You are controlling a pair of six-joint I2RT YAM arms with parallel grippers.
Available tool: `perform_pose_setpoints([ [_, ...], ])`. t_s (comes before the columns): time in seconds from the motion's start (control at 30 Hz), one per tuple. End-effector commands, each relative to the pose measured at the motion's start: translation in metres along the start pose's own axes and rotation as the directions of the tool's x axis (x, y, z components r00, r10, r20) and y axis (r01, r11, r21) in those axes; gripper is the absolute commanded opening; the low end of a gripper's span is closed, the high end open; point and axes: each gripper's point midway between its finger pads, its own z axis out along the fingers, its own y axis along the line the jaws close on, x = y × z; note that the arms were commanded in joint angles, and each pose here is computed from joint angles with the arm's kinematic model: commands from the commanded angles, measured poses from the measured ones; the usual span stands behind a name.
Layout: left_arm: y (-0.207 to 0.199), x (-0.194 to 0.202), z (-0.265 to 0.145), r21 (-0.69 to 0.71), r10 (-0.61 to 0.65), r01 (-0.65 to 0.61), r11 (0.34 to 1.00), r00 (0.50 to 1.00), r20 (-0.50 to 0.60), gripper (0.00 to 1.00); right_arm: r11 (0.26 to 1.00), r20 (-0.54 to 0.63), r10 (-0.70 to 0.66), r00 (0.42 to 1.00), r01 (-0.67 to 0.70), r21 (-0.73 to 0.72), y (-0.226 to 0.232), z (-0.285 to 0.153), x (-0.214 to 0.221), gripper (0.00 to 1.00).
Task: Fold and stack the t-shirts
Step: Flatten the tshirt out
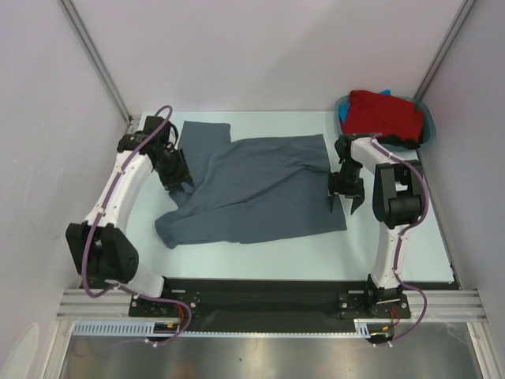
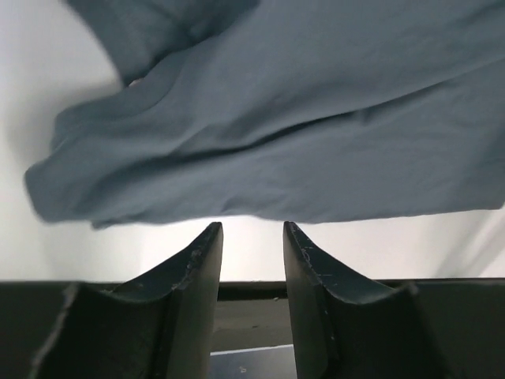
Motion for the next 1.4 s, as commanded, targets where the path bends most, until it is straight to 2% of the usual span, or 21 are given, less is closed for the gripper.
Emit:
perform_pose_setpoints([
  [0.0, -0.03, -0.032, 0.008, 0.116, 0.026, -0.031, 0.993, 0.999, 0.042, 0.41, 0.999, -0.019, -0.003, 1.0, 0.002, -0.041, 0.011, 0.003, 0.004, 0.7],
  [0.27, -0.042, -0.061, 0.016, 0.114, 0.092, -0.096, 0.989, 0.995, 0.04, 0.4, 0.996, -0.058, -0.07, 0.996, 0.073, 0.047, 0.015, 0.032, 0.013, 0.69],
  [0.47, -0.046, -0.067, 0.025, 0.126, 0.102, -0.104, 0.987, 0.995, 0.019, 0.39, 0.948, -0.079, -0.111, 0.991, 0.13, 0.289, -0.005, 0.048, 0.022, 0.69],
  [0.7, -0.046, -0.065, 0.031, 0.13, 0.105, -0.105, 0.986, 0.994, 0.003, 0.38, 0.898, -0.125, -0.023, 0.992, 0.075, 0.433, -0.032, 0.051, 0.068, 0.7],
  [1.13, -0.031, -0.039, 0.036, 0.11, 0.11, -0.104, 0.988, 0.993, -0.044, 0.37, 0.891, -0.169, 0.122, 0.978, -0.033, 0.453, -0.042, 0.033, 0.134, 0.69],
  [1.23, -0.026, -0.033, 0.036, 0.1, 0.112, -0.107, 0.989, 0.992, -0.052, 0.37, 0.891, -0.109, 0.124, 0.986, -0.062, 0.45, -0.038, 0.02, 0.126, 0.7],
  [1.37, -0.02, -0.041, 0.036, 0.073, 0.119, -0.117, 0.99, 0.993, -0.02, 0.36, 0.914, 0.024, 0.097, 0.995, -0.099, 0.393, -0.019, -0.009, 0.085, 0.73],
])
